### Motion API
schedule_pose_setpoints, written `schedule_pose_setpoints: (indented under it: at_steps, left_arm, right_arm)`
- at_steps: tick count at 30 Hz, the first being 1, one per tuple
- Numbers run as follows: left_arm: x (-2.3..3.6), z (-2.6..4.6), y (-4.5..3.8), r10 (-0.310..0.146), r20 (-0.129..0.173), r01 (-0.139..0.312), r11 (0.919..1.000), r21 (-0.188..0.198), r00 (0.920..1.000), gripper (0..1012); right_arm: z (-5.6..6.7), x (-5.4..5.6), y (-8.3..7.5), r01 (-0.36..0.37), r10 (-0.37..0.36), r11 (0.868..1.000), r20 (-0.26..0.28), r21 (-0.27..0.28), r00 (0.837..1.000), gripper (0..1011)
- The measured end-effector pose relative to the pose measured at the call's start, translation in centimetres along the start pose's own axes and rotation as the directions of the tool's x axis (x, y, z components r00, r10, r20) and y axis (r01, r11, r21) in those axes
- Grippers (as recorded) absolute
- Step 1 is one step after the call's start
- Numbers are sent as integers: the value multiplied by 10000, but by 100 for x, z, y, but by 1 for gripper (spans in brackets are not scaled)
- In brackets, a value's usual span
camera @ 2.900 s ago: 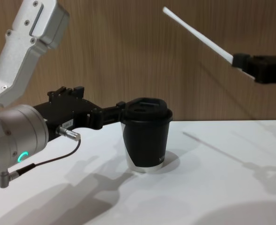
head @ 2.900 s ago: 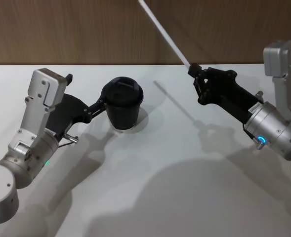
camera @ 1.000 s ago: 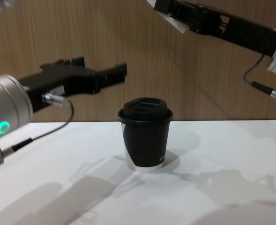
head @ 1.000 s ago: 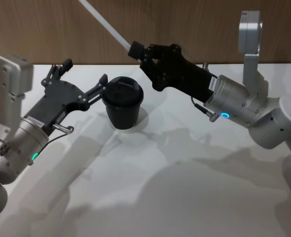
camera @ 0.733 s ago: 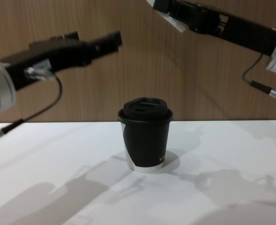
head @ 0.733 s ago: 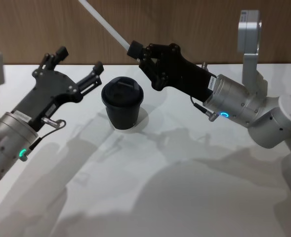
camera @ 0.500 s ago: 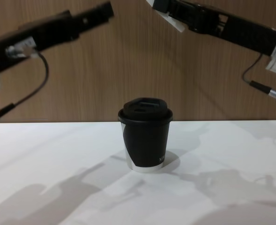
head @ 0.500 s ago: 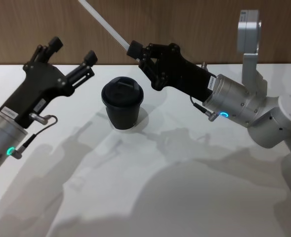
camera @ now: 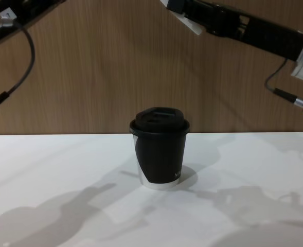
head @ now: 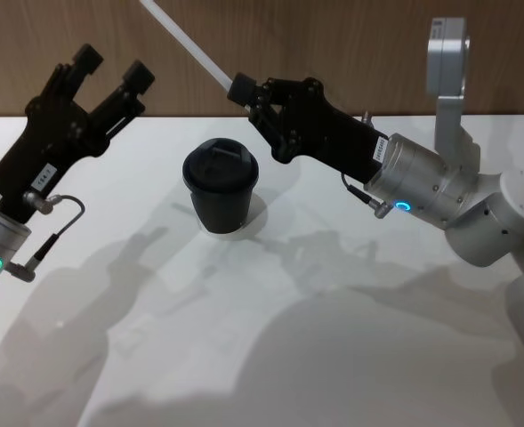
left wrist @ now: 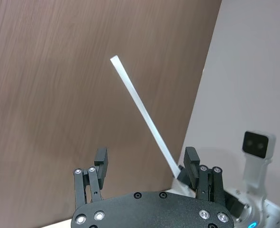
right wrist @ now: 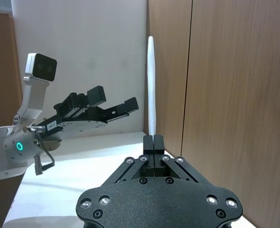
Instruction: Pick up the straw with one hand, pass it to the other hand, and insert it into the cup.
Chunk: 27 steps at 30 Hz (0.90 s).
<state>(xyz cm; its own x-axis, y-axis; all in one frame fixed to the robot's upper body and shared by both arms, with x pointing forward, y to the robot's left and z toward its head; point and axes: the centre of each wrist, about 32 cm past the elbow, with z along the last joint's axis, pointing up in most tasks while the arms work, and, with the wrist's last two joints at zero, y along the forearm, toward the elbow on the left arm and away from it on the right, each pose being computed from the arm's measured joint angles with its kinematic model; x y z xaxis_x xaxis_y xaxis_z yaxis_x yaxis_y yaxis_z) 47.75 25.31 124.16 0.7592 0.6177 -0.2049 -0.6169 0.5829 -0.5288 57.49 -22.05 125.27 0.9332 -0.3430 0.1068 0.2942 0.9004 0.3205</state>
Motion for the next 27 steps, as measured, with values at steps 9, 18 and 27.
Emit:
schedule_pose_setpoints:
  at_steps: [9, 18, 27]
  left_arm:
    - [28, -50, -43, -235, -1094, 199, 9992, -343, 9937, 1003]
    - [36, -125, -122, -493, -2160, 338, 9966, -747, 9751, 1003]
    - [50, -173, -234, -878, -2906, 580, 9923, -1095, 9528, 1003]
  right_arm:
    - [2, 1, 2, -2, 2, 10000, 3, 3, 10000, 6]
    - [3, 2, 2, -2, 2, 10000, 5, 3, 10000, 6]
    - [2, 2, 2, -1, 1, 10000, 4, 1, 10000, 6]
